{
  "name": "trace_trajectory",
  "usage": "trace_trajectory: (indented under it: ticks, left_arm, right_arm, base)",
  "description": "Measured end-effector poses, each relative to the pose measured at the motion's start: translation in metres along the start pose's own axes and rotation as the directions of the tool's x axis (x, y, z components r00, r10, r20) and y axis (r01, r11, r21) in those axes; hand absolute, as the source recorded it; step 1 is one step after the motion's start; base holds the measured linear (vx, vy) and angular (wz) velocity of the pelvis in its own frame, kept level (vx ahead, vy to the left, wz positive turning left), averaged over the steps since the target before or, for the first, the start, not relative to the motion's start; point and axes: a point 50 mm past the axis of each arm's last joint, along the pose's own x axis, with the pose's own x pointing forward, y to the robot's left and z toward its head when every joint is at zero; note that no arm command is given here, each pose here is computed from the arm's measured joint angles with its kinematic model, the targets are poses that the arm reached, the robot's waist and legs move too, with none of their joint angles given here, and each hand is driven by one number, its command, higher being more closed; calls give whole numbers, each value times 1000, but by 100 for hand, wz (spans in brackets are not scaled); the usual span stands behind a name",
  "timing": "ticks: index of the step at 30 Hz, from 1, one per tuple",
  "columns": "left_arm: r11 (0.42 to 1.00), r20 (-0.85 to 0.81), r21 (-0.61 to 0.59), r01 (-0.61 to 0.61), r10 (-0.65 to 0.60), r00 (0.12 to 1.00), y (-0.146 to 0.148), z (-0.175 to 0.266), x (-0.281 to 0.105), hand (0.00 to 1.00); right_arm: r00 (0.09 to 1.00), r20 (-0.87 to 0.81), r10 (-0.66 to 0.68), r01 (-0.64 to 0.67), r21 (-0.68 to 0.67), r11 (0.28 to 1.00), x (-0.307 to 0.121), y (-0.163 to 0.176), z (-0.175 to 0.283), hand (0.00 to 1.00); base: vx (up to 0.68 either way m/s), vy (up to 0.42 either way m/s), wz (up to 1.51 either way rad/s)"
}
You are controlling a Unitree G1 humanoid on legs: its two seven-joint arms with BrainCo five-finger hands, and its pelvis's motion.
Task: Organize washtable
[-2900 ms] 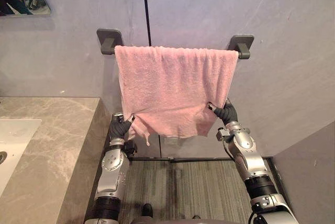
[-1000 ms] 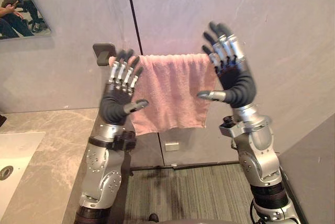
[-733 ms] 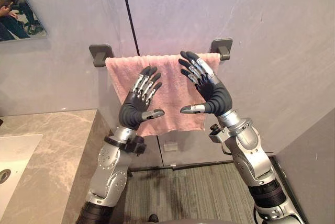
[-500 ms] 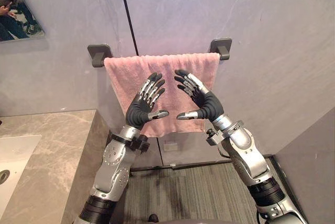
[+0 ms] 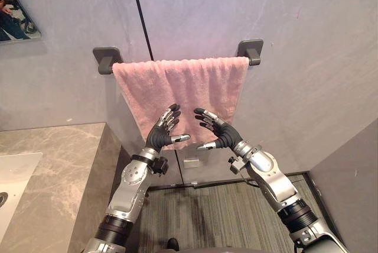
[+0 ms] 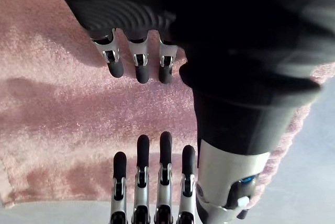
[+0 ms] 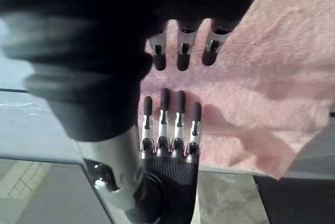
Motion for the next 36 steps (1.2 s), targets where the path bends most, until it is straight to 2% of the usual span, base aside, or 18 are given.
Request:
trace_trajectory:
  ticks: [4, 8, 14, 27, 31, 36]
  left_arm:
    - [996, -34, 56, -69, 71, 997, 14, -7, -2, 0]
    - [981, -41, 89, -174, 178, 983, 35, -7, -6, 0]
    - [954, -40, 129, -271, 278, 960, 54, -7, -12, 0]
    - [897, -15, 149, -416, 423, 906, 82, -2, -23, 0]
    - [891, -24, 144, -430, 438, 899, 83, -5, -27, 0]
    - [856, 9, 108, -506, 508, 861, 86, -1, -42, 0]
  right_arm:
    - [998, -55, -27, 26, -19, 999, -1, -5, -11, 0]
    - [987, -45, -153, 153, -9, 988, -6, -25, -10, 0]
    - [961, -64, -271, 270, -18, 963, -15, -45, -14, 0]
    - [838, -49, -543, 544, 10, 839, -47, -89, -13, 0]
    - [798, -72, -598, 601, 32, 798, -60, -92, -20, 0]
    - [756, -51, -652, 654, 57, 754, -78, -90, -18, 0]
  base:
    - [-5, -2, -1]
    - [0, 0, 0]
    - [0, 0, 0]
    - [0, 0, 0]
    - [0, 0, 0]
    - [0, 0, 0]
